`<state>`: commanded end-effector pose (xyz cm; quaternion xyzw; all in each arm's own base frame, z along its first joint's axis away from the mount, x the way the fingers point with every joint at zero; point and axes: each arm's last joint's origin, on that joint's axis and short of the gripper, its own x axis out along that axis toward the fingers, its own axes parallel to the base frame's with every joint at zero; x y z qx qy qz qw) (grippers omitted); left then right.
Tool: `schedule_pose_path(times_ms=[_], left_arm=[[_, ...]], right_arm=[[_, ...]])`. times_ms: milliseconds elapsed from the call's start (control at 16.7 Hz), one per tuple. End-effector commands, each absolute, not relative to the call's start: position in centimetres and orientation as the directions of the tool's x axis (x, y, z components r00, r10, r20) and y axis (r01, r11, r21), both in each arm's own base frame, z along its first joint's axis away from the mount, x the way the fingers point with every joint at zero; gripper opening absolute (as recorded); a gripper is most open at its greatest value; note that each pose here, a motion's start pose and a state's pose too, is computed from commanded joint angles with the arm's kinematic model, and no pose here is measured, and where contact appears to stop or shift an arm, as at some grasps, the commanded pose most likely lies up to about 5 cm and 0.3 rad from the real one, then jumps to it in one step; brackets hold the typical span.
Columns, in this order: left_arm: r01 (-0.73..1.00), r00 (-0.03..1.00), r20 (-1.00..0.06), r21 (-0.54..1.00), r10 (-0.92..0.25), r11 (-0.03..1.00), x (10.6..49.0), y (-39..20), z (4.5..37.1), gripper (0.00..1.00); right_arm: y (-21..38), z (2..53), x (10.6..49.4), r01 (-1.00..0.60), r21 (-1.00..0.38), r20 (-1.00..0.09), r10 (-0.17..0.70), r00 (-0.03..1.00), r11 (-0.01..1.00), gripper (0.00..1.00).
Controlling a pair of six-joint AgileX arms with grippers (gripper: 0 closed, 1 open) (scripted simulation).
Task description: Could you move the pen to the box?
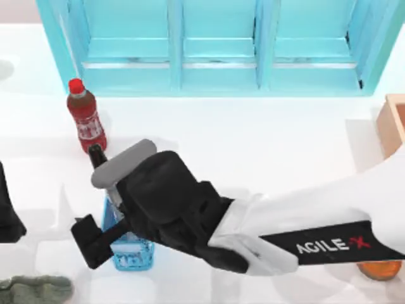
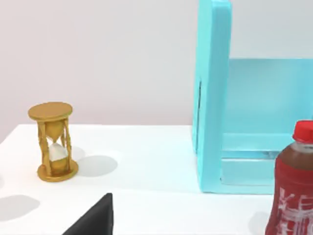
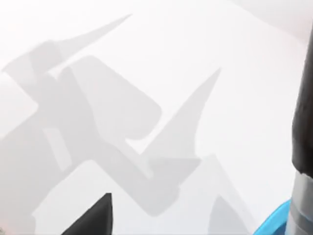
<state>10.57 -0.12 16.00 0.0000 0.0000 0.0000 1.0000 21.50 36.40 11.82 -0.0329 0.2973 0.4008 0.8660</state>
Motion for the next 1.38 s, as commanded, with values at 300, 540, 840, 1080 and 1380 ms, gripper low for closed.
schedule_pose_path(times_ms=[300,540,840,1080,1380], left_arm=[[0.000,1.000,0.000,0.000,0.000,1.000,10.57,-0.12,16.00,1.00],[0.000,1.000,0.000,0.000,0.000,1.000,10.57,-0.12,16.00,1.00],[0.000,1.000,0.000,0.000,0.000,1.000,10.57,-0.12,16.00,1.00],[0.000,1.000,0.000,0.000,0.000,1.000,10.57,-0.12,16.00,1.00],[0.000,1.000,0.000,0.000,0.000,1.000,10.57,-0.12,16.00,1.00]], right_arm=[[36.70,11.57,21.77,-0.714,0.182,-0.539,0.676,0.503,0.676,1.00],[36.70,11.57,21.77,-0.714,0.182,-0.539,0.676,0.503,0.676,0.70],[36.70,11.57,21.77,-0.714,0.182,-0.539,0.676,0.503,0.676,0.32],[36.70,11.57,21.77,-0.714,0.182,-0.539,0.676,0.503,0.676,0.02],[36.70,11.57,21.77,-0.714,0.182,-0.539,0.676,0.503,0.676,0.00]])
